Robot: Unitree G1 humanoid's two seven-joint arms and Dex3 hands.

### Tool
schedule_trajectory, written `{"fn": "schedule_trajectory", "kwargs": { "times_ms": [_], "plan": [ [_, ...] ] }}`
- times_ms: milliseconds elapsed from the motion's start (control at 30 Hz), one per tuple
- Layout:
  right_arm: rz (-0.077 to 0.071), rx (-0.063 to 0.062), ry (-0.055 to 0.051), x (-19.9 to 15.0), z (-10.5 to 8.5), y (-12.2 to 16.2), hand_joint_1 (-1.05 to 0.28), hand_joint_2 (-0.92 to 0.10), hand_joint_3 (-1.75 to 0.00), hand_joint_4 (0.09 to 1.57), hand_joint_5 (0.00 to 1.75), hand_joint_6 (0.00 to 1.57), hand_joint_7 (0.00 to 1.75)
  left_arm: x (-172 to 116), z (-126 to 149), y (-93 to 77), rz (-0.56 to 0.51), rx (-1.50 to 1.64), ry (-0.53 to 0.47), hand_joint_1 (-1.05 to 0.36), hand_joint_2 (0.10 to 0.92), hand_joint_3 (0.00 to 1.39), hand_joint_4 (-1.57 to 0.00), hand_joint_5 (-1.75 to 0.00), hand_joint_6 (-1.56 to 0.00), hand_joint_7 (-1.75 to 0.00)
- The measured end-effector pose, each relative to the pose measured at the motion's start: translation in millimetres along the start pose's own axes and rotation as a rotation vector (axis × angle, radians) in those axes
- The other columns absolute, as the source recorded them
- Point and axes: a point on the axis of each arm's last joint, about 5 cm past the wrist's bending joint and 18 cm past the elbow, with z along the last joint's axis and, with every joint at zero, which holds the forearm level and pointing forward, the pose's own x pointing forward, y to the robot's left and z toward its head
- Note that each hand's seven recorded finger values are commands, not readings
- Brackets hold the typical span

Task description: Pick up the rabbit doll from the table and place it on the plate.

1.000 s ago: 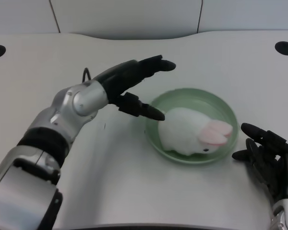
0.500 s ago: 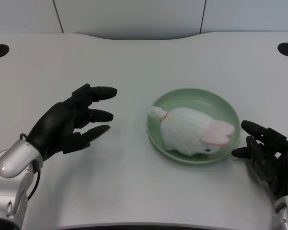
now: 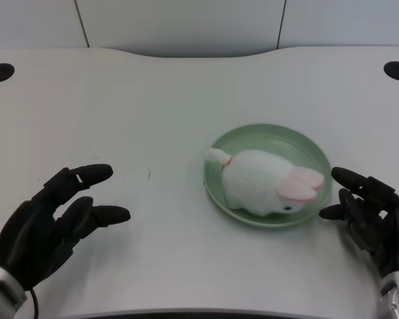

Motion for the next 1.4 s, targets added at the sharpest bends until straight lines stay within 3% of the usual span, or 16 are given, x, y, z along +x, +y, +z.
{"fn": "schedule_trajectory", "kwargs": {
  "times_ms": [133, 367, 433, 533, 633, 767, 867, 1033, 1233, 1400],
  "plan": [
    [-0.004, -0.008, -0.003, 0.0, 0.4, -1.3, -0.39, -0.92, -0.33, 0.83, 1.2, 0.94, 0.09, -14.3, -10.4, 2.3, 0.045, -0.036, 0.011, -0.78, 0.921, 0.35, -0.42, -1.22, -0.15, -1.04],
    [0.002, -0.033, -0.015, 0.9, 2.4, -8.3, -0.38, -0.92, -0.32, 0.8, 1.21, 0.94, 0.1, -22.8, -20.8, 5.2, 0.09, -0.043, -0.026, -0.78, 0.921, 0.38, -0.41, -1.22, -0.16, -1.03],
    [0.006, -0.033, -0.019, 0.9, 2.8, -9.8, -0.37, -0.92, -0.34, 0.78, 1.2, 0.94, 0.11, -22.3, -22.5, 4.7, 0.093, -0.047, -0.027, -0.77, 0.921, 0.37, -0.42, -1.23, -0.18, -1.02],
    [0.01, -0.031, -0.015, 0.4, 2.4, -11.2, -0.37, -0.92, -0.35, 0.76, 1.17, 0.95, 0.11, -22.0, -25.5, 3.7, 0.099, -0.057, -0.023, -0.76, 0.921, 0.37, -0.43, -1.23, -0.19, -1.02],
    [0.005, -0.03, -0.013, 0.5, 2.3, -11.2, -0.38, -0.92, -0.36, 0.75, 1.15, 0.95, 0.12, -21.8, -28.3, 3.6, 0.12, -0.055, -0.009, -0.76, 0.921, 0.39, -0.42, -1.25, -0.19, -1.05],
    [-0.03, -0.032, -0.013, 2.5, 3.3, -10.1, -0.38, -0.92, -0.34, 0.73, 1.13, 0.96, 0.12, -19.4, -29.2, 4.8, 0.142, -0.026, 0.003, -0.75, 0.921, 0.39, -0.44, -1.3, -0.21, -1.1],
    [-0.04, -0.032, -0.006, 3.2, 3.3, -9.6, -0.37, -0.92, -0.34, 0.71, 1.12, 0.95, 0.12, -17.0, -27.9, 4.7, 0.155, -0.002, -0.004, -0.75, 0.921, 0.4, -0.41, -1.35, -0.21, -1.14],
    [-0.037, -0.032, -0.006, 3.3, 3.3, -9.4, -0.39, -0.92, -0.32, 0.71, 1.11, 0.95, 0.12, -17.9, -30.4, 6.4, 0.186, 0.059, 0.019, -0.74, 0.921, 0.41, -0.29, -1.43, -0.16, -1.21],
    [-0.02, -0.031, -0.006, 3.3, 3.4, -9.5, -0.38, -0.92, -0.34, 0.76, 1.15, 0.95, 0.12, -20.0, -30.5, 8.9, 0.19, 0.141, 0.03, -0.72, 0.921, 0.43, -0.28, -1.46, -0.14, -1.22],
    [-0.018, -0.035, -0.013, 3.7, 4.0, -9.1, -0.38, -0.92, -0.36, 0.75, 1.16, 0.94, 0.11, -21.5, -32.8, 5.3, 0.224, 0.163, 0.046, -0.68, 0.921, 0.46, -0.29, -1.47, -0.16, -1.21]
  ]
}}
